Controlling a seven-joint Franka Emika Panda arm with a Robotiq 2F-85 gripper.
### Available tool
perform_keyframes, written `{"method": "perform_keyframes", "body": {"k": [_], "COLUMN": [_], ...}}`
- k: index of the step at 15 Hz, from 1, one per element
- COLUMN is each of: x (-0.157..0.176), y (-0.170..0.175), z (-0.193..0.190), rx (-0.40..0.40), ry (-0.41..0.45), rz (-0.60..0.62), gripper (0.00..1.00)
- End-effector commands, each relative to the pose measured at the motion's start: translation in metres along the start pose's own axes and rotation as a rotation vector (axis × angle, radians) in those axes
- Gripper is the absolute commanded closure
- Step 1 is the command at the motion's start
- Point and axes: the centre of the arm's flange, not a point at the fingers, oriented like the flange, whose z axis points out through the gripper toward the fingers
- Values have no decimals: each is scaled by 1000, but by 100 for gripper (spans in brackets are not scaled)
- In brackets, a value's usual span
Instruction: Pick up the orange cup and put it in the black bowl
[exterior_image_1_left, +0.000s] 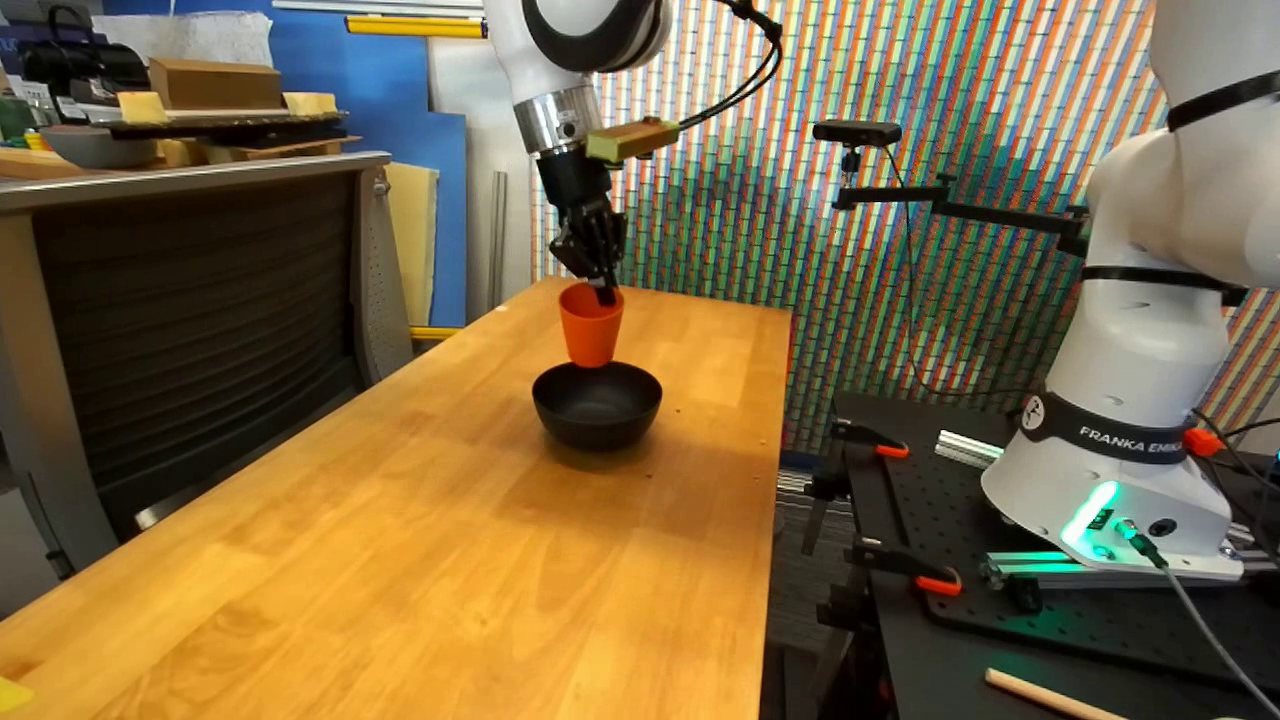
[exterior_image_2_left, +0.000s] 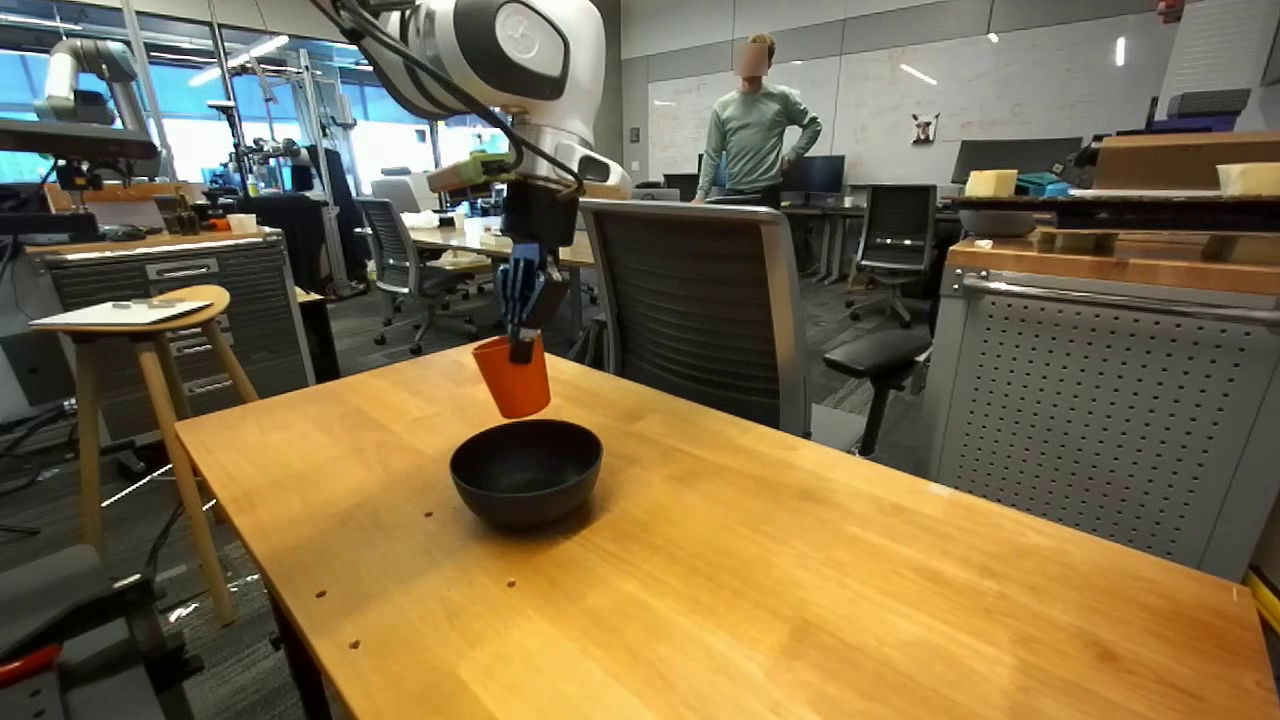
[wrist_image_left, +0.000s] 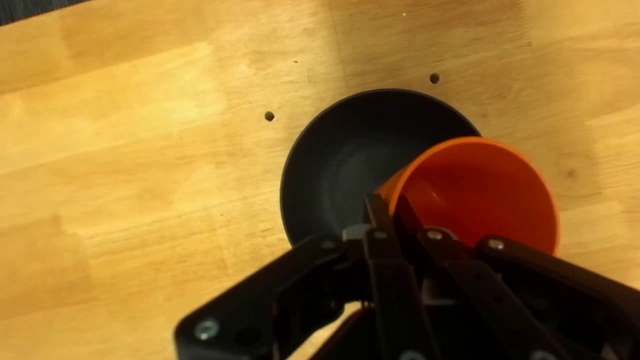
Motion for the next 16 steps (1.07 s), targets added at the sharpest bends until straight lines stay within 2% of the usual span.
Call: {"method": "perform_keyframes", "body": {"k": [1, 6, 10, 11, 13, 16], "x": [-1, 8, 11, 11, 10, 3], "y": [17, 18, 9, 8, 10, 12], "z": [36, 74, 88, 90, 93, 89], "rx": [27, 72, 141, 162, 208, 257], "ry": [-3, -36, -33, -38, -44, -47], "rz": [72, 75, 55, 51, 47, 43], "gripper": [98, 98, 98, 69, 61, 38]}}
